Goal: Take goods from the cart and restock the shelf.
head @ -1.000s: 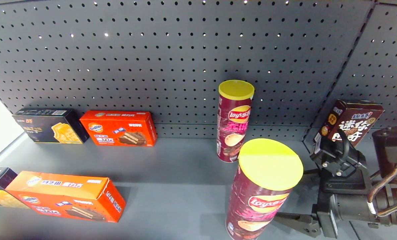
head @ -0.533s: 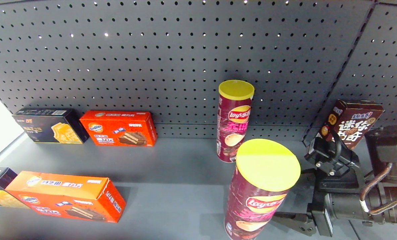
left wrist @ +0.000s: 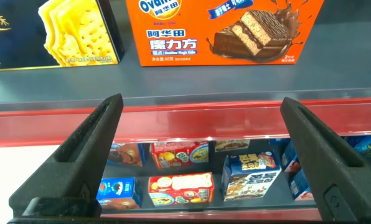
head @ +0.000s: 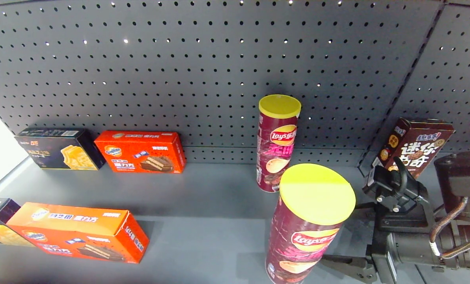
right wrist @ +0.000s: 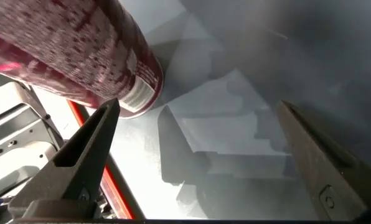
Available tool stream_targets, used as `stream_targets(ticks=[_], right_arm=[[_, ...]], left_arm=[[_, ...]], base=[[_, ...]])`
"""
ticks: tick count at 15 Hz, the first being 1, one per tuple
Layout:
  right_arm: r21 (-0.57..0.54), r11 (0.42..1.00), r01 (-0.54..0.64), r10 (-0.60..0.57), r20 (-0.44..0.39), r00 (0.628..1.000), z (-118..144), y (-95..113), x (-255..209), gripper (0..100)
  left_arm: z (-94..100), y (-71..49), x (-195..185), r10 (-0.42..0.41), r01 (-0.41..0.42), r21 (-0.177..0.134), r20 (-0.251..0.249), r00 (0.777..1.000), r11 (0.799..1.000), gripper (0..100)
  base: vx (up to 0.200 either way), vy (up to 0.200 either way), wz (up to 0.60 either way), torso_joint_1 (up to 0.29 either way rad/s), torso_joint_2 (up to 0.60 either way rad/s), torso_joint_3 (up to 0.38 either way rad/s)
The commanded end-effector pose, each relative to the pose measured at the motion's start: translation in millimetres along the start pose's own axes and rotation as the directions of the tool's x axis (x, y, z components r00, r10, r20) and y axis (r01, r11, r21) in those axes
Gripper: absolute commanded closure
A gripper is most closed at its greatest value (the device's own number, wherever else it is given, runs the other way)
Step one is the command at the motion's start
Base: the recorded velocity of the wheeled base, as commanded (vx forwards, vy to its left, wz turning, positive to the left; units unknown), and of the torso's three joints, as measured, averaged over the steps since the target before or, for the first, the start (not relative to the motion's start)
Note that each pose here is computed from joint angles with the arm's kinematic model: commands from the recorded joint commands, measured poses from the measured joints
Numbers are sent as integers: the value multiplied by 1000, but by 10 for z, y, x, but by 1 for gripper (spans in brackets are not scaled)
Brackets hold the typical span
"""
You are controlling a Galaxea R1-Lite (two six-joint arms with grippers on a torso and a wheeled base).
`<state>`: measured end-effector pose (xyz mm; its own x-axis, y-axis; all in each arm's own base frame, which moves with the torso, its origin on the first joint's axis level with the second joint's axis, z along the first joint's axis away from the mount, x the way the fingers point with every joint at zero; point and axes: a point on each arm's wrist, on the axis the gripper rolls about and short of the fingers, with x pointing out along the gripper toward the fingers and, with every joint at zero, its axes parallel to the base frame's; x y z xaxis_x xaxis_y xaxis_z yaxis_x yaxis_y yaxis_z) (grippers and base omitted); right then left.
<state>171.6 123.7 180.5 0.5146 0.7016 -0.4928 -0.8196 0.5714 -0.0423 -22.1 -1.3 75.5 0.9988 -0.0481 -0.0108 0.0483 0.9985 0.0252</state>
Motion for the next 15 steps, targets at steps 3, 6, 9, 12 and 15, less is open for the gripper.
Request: stream_targets(ticks=[3,6,9,12,15], right_arm=[[-4,1000,-11,11,-4,1000,10,15,28,0],[-3,1000,-14,14,-9,1000,6,13,48,0],[-1,1000,-17,17,-19,1000,-5,9,80,0],[-2,1000,-18,18,-18,1000,8,3,102,0],[-2,1000,-20,20,-19,1000,4,7,104,0]], left_arm=[[1,0,1,0,0,0,-1,1000,1000,0],[1,0,1,0,0,0,-1,1000,1000,0],[1,0,1,0,0,0,-1,1000,1000,0],[1,0,1,0,0,0,-1,1000,1000,0],[1,0,1,0,0,0,-1,1000,1000,0]], base=[[0,0,0,0,0,0],[0,0,0,0,0,0],[0,0,0,0,0,0],[0,0,0,0,0,0],[0,0,0,0,0,0]])
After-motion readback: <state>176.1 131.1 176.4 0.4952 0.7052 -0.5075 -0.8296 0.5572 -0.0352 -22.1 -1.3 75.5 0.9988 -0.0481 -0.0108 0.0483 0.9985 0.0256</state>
